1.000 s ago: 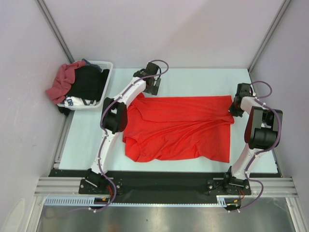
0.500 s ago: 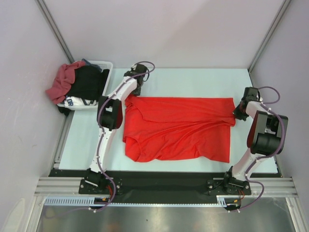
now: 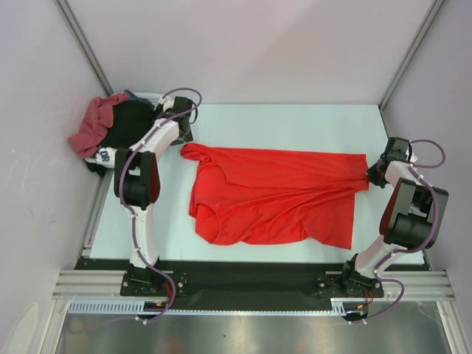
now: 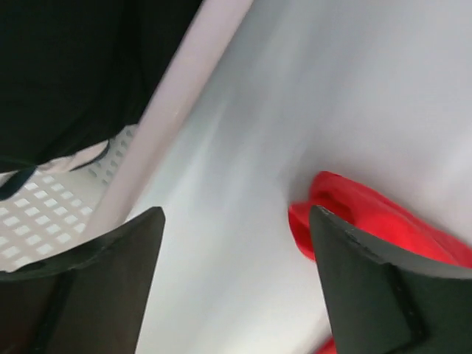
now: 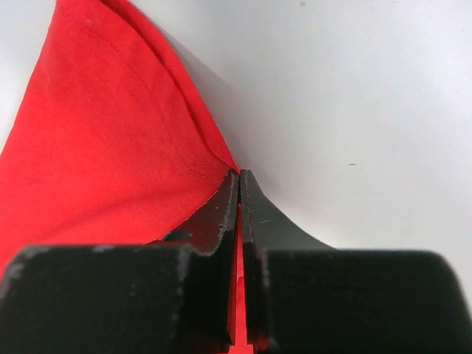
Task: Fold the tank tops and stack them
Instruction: Fold the tank top
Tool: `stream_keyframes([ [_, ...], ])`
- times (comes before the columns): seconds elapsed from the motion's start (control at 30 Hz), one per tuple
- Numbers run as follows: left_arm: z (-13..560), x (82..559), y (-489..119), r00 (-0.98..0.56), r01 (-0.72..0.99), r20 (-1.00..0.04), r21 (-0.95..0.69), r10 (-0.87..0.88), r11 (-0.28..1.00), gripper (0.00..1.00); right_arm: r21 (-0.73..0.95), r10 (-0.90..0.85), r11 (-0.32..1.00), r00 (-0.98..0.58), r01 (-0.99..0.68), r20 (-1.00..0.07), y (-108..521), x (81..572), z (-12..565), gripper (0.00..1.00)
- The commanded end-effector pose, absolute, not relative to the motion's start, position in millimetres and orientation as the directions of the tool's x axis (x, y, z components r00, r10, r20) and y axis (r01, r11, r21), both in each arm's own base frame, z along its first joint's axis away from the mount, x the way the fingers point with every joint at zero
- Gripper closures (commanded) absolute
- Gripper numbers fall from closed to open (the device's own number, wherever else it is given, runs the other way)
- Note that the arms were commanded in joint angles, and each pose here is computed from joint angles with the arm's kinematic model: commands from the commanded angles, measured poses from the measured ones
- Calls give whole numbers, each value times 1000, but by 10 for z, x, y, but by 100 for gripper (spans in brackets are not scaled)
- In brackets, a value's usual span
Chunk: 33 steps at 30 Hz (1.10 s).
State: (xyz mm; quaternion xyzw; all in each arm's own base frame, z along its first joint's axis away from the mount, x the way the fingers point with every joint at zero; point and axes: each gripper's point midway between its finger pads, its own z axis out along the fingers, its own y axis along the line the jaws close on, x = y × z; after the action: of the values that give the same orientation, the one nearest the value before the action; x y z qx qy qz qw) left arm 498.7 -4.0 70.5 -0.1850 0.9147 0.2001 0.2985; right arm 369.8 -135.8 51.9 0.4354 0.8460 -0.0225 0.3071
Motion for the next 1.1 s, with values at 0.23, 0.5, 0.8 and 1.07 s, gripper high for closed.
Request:
stream_keyframes([
  [0.23, 1594, 5227, -624, -604, -371, -769, 37, -210, 928, 5, 288, 691, 660, -410, 694, -596, -1317, 3997, 871, 42],
  [0.5, 1438, 5003, -1004, -632, -257, -740, -79, -229, 963, 0, 159, 588, 728, -489, 666, -644, -1170, 4097, 990, 24],
  [0.8, 810, 5211, -1006, -738, -292, -637, 0, -225, 956, 0, 65, 595, 678, -495, 732, -633, -1453, 4435, 752, 25],
  [1.07, 438, 5377, -888, -767, -325, -572, -45, -291, 945, 2, 56, 615, 678, -524, 733, -589, -1494, 4626, 457, 24],
])
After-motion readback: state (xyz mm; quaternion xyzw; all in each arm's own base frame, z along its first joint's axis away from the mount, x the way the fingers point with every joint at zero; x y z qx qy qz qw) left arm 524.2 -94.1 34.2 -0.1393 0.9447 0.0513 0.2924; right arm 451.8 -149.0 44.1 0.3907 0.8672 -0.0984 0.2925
